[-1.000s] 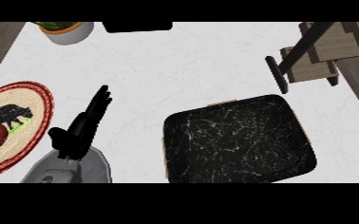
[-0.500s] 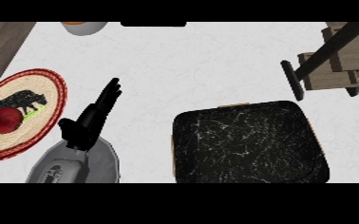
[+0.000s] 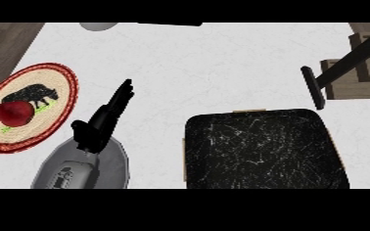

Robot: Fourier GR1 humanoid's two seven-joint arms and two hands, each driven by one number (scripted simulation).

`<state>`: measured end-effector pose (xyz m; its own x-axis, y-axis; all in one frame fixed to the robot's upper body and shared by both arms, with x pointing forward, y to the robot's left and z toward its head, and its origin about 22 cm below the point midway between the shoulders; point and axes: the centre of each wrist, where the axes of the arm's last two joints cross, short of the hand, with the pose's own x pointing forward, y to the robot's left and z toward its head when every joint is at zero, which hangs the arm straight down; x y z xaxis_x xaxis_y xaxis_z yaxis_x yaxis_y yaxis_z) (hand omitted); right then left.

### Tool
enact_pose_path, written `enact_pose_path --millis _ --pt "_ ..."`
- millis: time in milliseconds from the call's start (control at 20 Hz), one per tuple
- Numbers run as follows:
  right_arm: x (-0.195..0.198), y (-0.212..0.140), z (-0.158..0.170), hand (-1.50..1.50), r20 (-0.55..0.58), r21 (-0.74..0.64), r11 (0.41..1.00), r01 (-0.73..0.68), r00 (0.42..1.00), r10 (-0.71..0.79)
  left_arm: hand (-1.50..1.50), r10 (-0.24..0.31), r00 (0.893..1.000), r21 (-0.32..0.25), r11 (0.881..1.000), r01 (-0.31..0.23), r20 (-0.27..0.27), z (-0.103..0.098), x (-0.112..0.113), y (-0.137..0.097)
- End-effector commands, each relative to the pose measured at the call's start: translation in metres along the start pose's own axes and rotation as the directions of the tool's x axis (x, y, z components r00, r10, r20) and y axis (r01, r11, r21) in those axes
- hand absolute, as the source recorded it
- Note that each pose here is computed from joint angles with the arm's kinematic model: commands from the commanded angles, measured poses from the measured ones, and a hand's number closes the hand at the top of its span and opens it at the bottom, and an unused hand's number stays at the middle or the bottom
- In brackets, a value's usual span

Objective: Pick the cupcake from the tray and place it in the tiered basket

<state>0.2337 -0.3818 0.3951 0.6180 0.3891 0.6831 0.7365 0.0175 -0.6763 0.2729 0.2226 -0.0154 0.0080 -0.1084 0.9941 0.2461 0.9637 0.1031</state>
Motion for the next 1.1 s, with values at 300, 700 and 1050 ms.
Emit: enact_pose_path --millis 300,700,1050 --pt "0.061 0.026 -0.056 1.5 -0.188 0.158 0.987 -0.041 0.98 0.07 0.0 0.0 1.0 0.002 1.0 0.0 0.014 -0.019 0.001 -0.003" --pt "0.068 0.097 -0.072 1.5 -0.195 0.189 0.982 -0.016 0.979 0.054 0.0 0.01 1.0 0.0 1.0 -0.01 0.0 -0.004 -0.011 -0.003" --pt "0.086 0.116 -0.069 1.5 -0.245 0.241 0.96 0.142 0.966 -0.082 0.0 0.005 1.0 0.006 1.0 -0.005 -0.003 -0.002 -0.009 -0.005"
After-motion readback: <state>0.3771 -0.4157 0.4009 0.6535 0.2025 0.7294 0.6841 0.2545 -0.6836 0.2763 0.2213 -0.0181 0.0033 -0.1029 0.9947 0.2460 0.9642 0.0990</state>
